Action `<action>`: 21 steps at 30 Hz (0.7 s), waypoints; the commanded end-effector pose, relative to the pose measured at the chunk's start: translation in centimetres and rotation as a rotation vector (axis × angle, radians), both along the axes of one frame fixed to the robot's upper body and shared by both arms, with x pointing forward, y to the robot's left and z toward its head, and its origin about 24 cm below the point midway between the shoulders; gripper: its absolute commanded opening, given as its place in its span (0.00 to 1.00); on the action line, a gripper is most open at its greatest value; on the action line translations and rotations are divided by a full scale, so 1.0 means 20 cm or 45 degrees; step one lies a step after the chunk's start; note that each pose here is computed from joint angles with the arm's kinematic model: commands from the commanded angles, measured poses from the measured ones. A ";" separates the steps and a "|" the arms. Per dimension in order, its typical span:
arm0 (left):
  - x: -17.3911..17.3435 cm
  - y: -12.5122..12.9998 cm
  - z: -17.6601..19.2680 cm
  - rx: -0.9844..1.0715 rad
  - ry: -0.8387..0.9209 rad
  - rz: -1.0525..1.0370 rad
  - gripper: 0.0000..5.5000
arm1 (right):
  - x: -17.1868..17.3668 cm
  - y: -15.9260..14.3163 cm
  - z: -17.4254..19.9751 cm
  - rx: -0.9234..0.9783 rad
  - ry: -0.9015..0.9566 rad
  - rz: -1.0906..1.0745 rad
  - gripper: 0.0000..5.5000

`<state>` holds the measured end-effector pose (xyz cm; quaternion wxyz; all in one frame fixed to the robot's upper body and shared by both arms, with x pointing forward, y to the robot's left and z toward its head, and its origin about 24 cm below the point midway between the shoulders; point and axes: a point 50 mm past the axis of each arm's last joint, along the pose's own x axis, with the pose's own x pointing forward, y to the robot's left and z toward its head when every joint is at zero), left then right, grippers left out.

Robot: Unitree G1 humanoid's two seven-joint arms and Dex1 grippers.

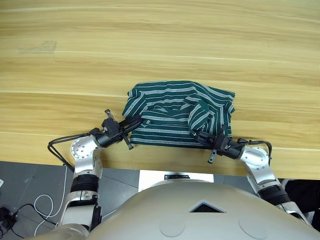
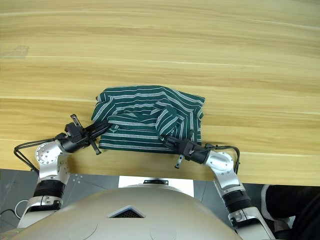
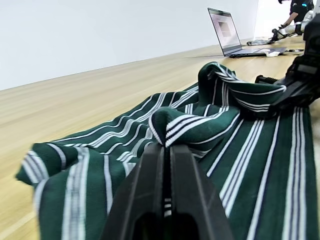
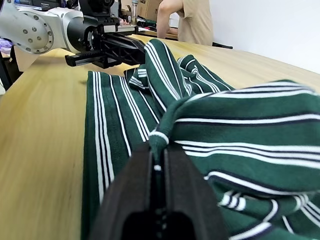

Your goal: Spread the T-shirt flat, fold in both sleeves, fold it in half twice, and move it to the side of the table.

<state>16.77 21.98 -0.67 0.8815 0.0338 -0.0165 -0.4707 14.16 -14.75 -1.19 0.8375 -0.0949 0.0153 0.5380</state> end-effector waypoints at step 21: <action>0.08 -0.04 0.10 -0.241 -0.106 0.025 0.00 | 0.31 -0.29 0.27 0.241 -0.172 -0.298 0.00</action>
